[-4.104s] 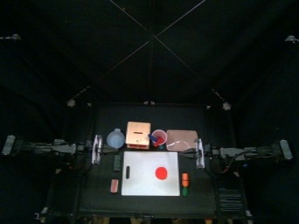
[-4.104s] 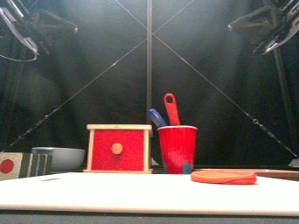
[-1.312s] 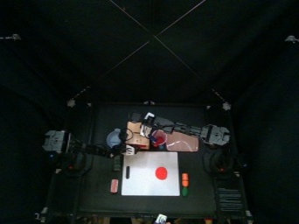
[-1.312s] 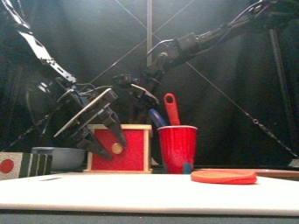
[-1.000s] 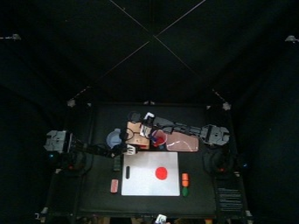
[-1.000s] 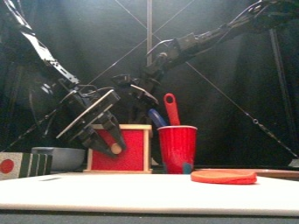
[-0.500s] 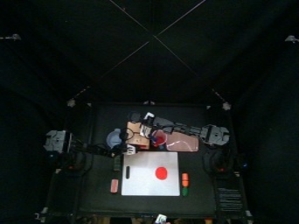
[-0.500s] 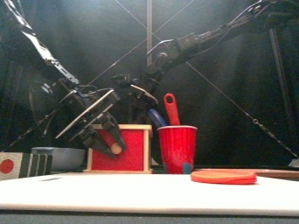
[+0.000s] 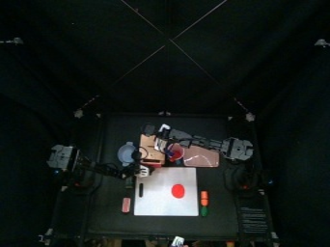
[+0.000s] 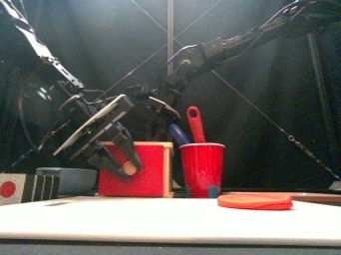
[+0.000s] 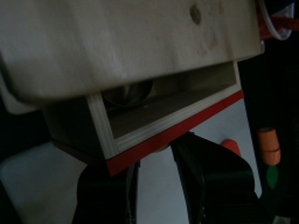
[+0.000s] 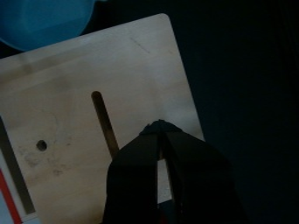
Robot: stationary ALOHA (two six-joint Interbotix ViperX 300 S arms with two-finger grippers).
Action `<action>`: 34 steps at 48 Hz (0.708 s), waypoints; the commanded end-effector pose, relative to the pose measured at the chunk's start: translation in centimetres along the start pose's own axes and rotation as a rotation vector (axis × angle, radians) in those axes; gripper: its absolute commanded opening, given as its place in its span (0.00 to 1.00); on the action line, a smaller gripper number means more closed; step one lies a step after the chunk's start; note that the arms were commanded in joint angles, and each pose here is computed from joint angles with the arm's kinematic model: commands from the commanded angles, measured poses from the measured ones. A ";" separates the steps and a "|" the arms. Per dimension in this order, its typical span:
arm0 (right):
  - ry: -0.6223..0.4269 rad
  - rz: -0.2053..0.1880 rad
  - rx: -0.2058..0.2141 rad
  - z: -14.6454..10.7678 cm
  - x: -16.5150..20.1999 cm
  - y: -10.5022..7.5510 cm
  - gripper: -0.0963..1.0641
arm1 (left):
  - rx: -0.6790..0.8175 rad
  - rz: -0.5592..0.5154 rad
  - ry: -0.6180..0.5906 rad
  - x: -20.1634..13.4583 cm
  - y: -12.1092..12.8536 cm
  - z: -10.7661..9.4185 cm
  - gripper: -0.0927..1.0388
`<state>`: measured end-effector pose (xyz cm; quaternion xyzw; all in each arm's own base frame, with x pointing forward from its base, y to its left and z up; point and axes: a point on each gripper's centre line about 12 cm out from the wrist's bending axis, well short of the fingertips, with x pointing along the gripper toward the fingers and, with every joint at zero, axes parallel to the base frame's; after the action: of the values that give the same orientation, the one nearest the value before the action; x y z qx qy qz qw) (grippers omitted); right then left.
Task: Get the cutter from the drawer then cut the dough then place the extra dough in the bowl
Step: Open the drawer
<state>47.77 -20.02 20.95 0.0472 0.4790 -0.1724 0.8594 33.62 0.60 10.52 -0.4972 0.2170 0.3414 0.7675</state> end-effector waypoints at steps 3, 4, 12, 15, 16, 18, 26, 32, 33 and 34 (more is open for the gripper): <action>-0.027 -0.006 0.004 0.7 -1.1 -0.4 0.11 | -0.003 -0.014 0.044 -0.9 -0.4 -1.9 0.54; -0.027 -0.005 0.003 0.7 -1.1 -0.3 0.11 | -0.003 -0.014 0.048 -1.0 -0.5 -2.0 0.54; -0.027 -0.005 0.003 0.7 -1.1 -0.3 0.11 | -0.003 -0.022 0.066 -1.4 -0.7 -2.9 0.54; -0.027 -0.005 0.004 0.7 -1.1 -0.3 0.11 | -0.005 -0.025 0.072 -1.5 -0.9 -3.2 0.54; -0.027 -0.005 0.004 0.7 -1.1 -0.3 0.11 | -0.005 -0.025 0.074 -1.5 -0.9 -3.3 0.54; -0.027 -0.005 0.004 0.7 -1.1 -0.3 0.11 | -0.006 -0.027 0.076 -1.6 -1.0 -3.4 0.54; -0.027 -0.005 0.004 0.7 -1.1 -0.3 0.11 | -0.011 -0.028 0.080 -1.7 -1.1 -3.7 0.54; -0.027 -0.005 0.006 0.7 -1.1 -0.3 0.11 | -0.016 -0.035 0.076 -1.7 -1.5 -3.6 0.54; -0.027 -0.005 0.006 0.7 -1.1 -0.3 0.11 | -0.015 -0.039 0.076 -1.7 -1.6 -3.7 0.54; -0.027 -0.004 0.007 0.7 -1.1 -0.3 0.11 | -0.016 -0.042 0.078 -1.7 -1.7 -3.8 0.54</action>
<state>47.80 -20.02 20.88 0.0486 0.4788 -0.1725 0.8595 33.26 -2.57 10.51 -0.5166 0.2321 0.3268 0.7566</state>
